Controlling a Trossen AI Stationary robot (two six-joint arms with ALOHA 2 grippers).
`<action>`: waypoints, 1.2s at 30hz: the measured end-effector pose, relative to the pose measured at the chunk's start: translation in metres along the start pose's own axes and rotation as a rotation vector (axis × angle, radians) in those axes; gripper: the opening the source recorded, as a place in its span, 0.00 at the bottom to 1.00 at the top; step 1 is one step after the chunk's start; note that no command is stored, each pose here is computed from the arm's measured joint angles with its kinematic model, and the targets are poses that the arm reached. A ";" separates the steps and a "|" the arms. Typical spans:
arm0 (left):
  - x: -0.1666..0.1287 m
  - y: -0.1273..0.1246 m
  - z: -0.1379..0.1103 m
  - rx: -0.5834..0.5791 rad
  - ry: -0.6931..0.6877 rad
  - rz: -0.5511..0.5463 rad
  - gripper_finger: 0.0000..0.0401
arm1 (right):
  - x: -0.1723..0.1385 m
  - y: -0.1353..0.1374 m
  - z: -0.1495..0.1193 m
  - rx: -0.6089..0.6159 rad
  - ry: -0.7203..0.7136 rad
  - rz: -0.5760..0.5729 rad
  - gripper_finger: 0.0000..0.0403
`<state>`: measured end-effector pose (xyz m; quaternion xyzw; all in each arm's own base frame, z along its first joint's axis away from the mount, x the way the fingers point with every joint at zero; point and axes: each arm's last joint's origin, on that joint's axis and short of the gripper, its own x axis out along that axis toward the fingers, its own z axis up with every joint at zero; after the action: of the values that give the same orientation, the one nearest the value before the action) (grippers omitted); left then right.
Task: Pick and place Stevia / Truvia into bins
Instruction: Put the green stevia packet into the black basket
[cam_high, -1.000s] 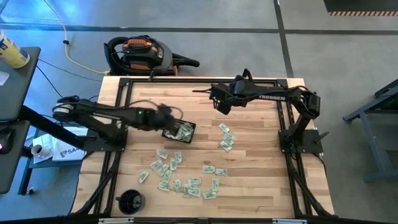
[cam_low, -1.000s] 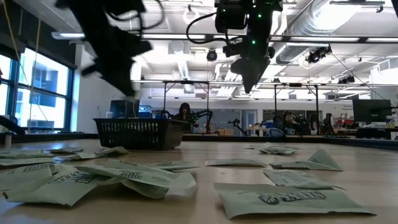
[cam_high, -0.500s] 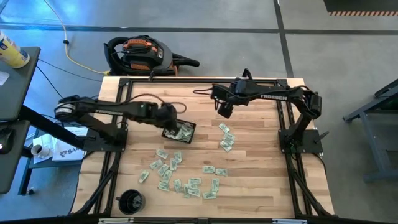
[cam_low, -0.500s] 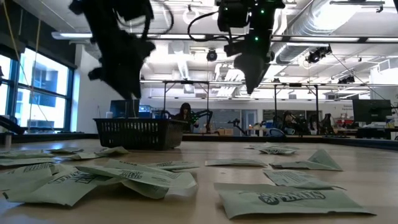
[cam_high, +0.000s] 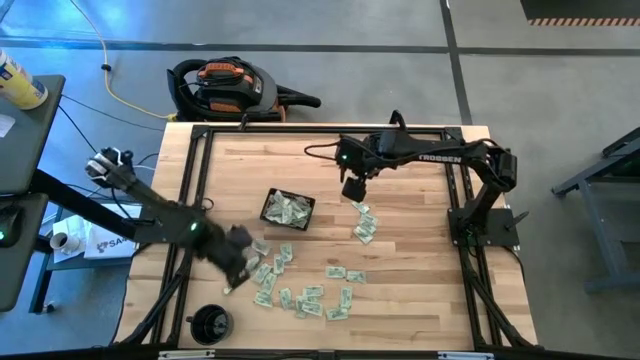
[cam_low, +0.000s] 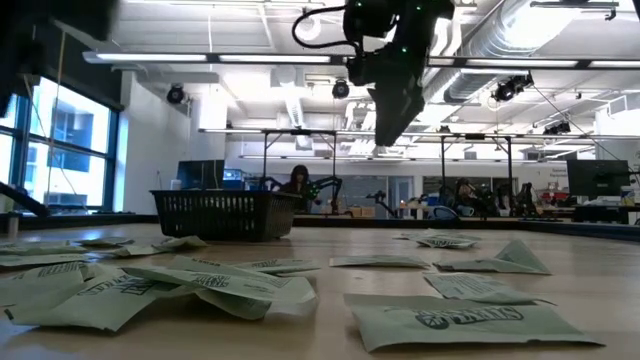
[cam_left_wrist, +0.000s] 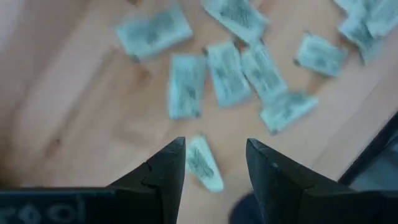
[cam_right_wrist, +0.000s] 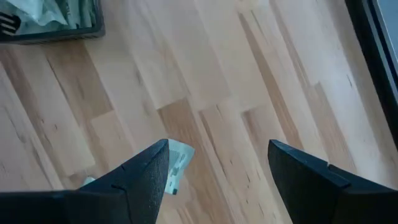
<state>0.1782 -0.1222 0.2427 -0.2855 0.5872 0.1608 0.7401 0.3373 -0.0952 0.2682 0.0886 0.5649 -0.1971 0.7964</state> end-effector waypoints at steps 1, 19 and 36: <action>0.002 -0.006 -0.006 -0.008 -0.017 -0.022 0.51 | 0.000 0.000 0.000 0.002 0.002 -0.009 0.65; 0.081 -0.029 -0.032 -0.173 0.232 0.211 0.51 | 0.000 0.002 0.000 0.097 0.000 -0.002 0.65; 0.084 -0.028 -0.030 -0.223 0.217 0.227 0.53 | -0.001 0.008 -0.001 0.105 0.004 0.009 0.65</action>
<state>0.1931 -0.1708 0.1639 -0.3132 0.6705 0.2757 0.6134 0.3392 -0.0872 0.2678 0.1330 0.5549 -0.2227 0.7905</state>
